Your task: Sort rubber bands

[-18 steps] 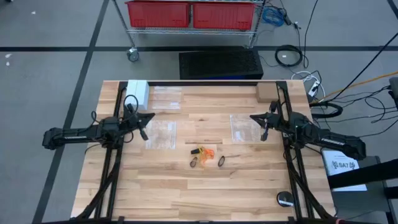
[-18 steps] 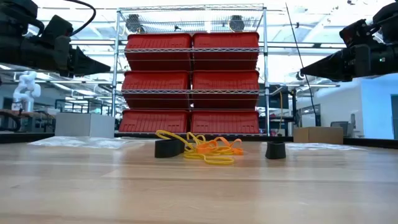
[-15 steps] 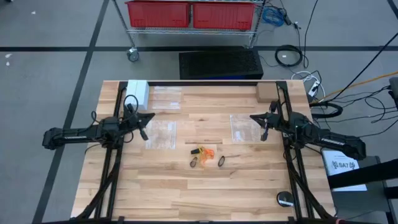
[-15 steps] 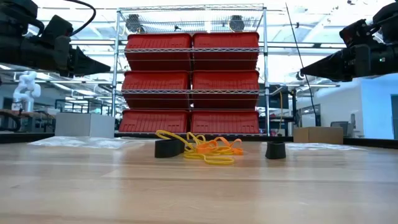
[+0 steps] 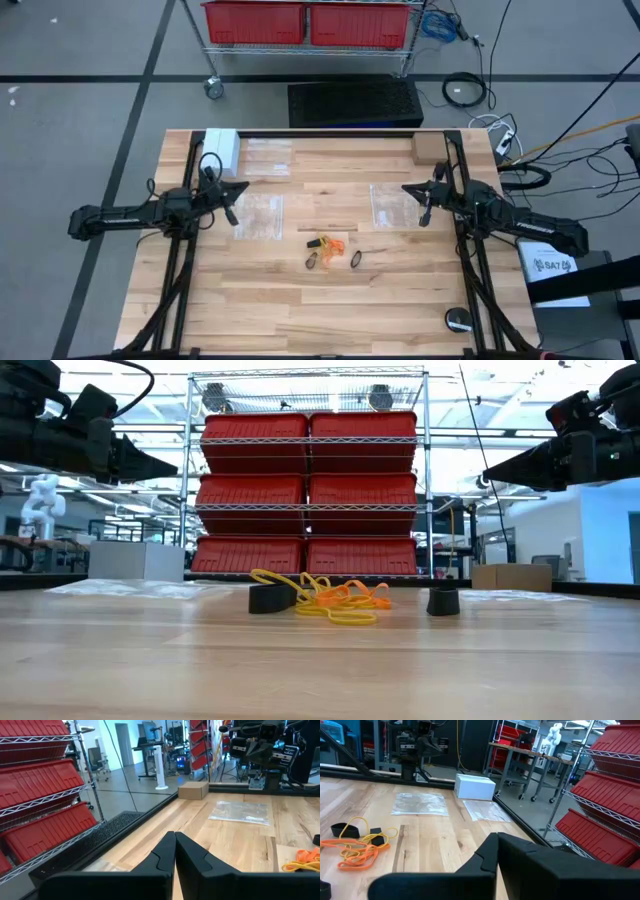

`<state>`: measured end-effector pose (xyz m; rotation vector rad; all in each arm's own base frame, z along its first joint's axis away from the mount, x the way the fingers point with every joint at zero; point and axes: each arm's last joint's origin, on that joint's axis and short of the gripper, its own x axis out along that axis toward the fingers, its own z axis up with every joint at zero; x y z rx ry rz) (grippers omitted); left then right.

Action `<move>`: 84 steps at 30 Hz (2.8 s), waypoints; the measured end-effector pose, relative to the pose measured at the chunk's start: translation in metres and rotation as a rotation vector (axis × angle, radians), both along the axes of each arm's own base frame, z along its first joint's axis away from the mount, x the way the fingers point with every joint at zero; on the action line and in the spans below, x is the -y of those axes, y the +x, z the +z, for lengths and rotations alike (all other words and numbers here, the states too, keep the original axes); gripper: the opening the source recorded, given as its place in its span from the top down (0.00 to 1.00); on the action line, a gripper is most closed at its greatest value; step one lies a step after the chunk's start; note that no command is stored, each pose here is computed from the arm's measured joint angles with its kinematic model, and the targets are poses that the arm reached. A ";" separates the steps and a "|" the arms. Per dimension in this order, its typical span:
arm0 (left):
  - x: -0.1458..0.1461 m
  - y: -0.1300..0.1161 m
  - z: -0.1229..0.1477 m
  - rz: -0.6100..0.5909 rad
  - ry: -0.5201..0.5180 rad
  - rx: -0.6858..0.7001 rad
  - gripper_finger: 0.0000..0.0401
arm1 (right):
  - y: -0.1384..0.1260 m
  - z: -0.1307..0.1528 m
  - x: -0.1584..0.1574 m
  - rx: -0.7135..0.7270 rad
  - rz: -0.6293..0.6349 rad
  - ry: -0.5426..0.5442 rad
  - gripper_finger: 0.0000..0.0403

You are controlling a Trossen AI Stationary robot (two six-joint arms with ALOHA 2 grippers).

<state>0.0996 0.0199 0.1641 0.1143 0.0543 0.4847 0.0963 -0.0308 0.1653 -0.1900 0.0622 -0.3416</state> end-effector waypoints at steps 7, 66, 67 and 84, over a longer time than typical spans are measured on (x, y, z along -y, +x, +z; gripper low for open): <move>0.000 0.000 0.000 0.000 0.000 0.000 0.95 | 0.000 0.000 0.000 0.000 0.000 0.000 1.00; 0.000 0.000 0.000 0.000 0.000 0.000 0.95 | 0.000 0.010 0.000 0.157 0.013 0.144 1.00; 0.000 0.000 0.000 0.000 0.000 0.000 0.95 | 0.000 0.011 -0.001 0.196 0.019 0.206 1.00; 0.000 0.000 0.000 0.000 0.000 0.000 0.95 | 0.012 0.002 0.005 0.212 -0.062 0.547 0.99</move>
